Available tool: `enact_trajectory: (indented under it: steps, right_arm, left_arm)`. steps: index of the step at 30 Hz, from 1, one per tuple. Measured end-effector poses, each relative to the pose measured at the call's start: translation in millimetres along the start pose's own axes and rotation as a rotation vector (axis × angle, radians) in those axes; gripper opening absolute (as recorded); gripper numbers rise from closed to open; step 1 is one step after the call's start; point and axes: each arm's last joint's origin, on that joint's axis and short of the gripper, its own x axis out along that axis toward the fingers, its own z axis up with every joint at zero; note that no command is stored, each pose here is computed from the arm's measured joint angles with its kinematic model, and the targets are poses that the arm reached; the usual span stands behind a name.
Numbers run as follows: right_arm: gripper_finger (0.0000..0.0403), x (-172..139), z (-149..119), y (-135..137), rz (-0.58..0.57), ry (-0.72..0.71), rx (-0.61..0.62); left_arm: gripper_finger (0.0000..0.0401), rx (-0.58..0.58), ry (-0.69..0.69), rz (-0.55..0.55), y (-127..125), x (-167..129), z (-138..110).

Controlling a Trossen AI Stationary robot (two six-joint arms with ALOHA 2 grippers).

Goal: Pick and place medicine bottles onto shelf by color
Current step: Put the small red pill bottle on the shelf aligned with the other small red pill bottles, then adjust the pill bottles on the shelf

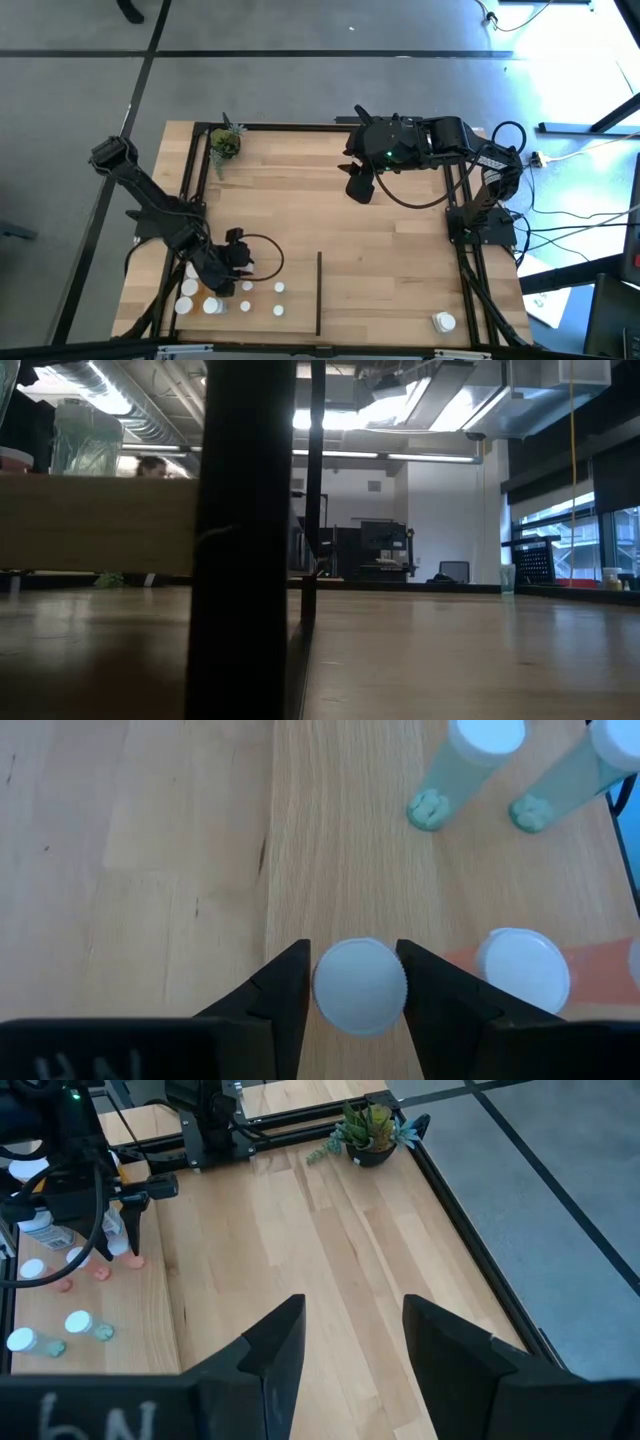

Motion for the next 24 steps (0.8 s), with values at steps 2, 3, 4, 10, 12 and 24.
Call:
enact_trajectory:
  steps: [2, 3, 4, 10, 12, 24]
  right_arm:
    - [0.0171, 0, 0, 0, 0.0, 0.0, 0.0]
    - [0.0171, 0, 0, 0, 0.0, 0.0, 0.0]
    - [0.0171, 0, 0, 0, 0.0, 0.0, 0.0]
    - [0.0171, 0, 0, 0, 0.0, 0.0, 0.0]
    - [0.0171, 0, 0, 0, 0.0, 0.0, 0.0]
    - [0.0171, 0, 0, 0, 0.0, 0.0, 0.0]
  left_arm:
    - [0.014, -0.002, -0.003, -0.003, 0, -1, 0]
    - [0.014, -0.004, -0.008, -0.007, 0, -1, 1]
    - [0.014, -0.007, -0.009, -0.015, -1, -2, 2]
    - [0.014, 0.058, 0.0, -0.085, -7, -9, 11]
    - [0.014, 0.086, -0.009, -0.088, -9, -10, 13]
    - [0.014, 0.14, -0.047, -0.037, -7, -11, 15]
